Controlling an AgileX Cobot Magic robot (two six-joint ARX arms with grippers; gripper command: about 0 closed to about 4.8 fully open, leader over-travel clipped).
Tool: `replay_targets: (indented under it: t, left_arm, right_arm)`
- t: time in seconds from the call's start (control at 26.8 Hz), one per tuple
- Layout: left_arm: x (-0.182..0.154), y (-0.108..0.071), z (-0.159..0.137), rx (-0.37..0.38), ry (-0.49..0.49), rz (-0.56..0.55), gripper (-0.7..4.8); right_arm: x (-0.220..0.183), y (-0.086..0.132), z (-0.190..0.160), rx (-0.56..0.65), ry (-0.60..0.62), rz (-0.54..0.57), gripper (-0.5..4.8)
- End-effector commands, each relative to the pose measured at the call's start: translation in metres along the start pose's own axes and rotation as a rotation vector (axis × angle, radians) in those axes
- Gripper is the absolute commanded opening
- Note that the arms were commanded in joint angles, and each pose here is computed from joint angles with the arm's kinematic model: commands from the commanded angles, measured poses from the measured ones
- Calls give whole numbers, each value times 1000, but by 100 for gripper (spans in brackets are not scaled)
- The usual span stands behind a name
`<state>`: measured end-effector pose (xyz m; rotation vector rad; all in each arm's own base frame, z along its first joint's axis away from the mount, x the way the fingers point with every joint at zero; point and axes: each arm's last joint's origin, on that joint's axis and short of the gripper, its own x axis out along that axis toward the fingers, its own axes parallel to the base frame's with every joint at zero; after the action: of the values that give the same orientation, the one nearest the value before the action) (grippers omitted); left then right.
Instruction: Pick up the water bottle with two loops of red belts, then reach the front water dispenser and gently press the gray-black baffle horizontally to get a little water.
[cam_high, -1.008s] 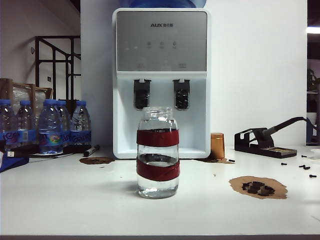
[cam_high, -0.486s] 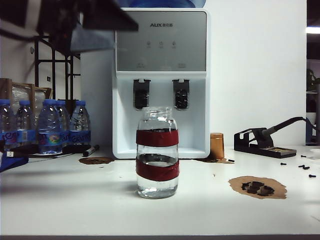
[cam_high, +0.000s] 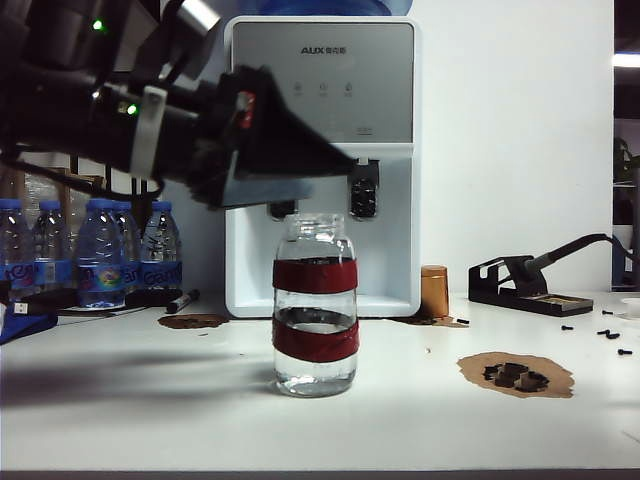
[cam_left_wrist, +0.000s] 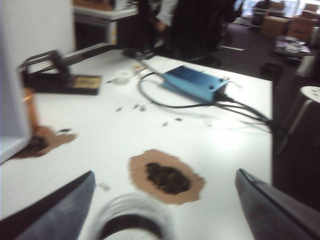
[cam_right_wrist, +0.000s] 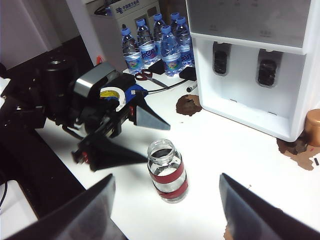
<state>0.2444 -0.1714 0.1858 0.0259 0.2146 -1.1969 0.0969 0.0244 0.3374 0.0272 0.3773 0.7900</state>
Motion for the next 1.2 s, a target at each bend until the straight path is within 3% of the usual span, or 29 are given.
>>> replay_targets:
  t: [0.04, 0.11, 0.45, 0.6, 0.75, 0.78, 0.82, 0.86, 0.9, 1.05, 1.2]
  left_arm:
    - [6, -7, 3, 56, -12, 21, 479]
    - [10, -7, -1, 102, 7, 84, 479]
    - [20, 2, -29, 91, 89, 111, 479]
    - [30, 10, -60, 90, 159, 134, 479]
    - [34, 14, -70, 93, 152, 145, 479]
    - [34, 15, -71, 96, 149, 150, 449]
    - [35, 16, -71, 102, 144, 170, 270]
    - [34, 16, -71, 104, 142, 180, 182]
    - [34, 16, -70, 108, 136, 192, 53]
    - [34, 18, -69, 114, 137, 240, -5]
    - [34, 21, -65, 136, 110, 352, -5]
  right_arm:
    - [-1, 1, 2, -9, -8, 2, 337]
    - [-1, 1, 2, -9, -8, 3, 337]
    - [-1, 1, 2, -8, -11, 25, 337]
    - [-1, 1, 2, -9, -11, 25, 337]
    - [-1, 1, 2, -8, -11, 28, 337]
    - [-1, 1, 2, -8, -11, 28, 337]
    - [-1, 1, 2, -8, -11, 28, 337]
    - [-1, 1, 2, -9, -11, 28, 337]
    - [-1, 2, 2, -9, -12, 34, 337]
    - [-1, 2, 2, -9, -14, 55, 337]
    - [-1, 2, 2, -9, -15, 62, 337]
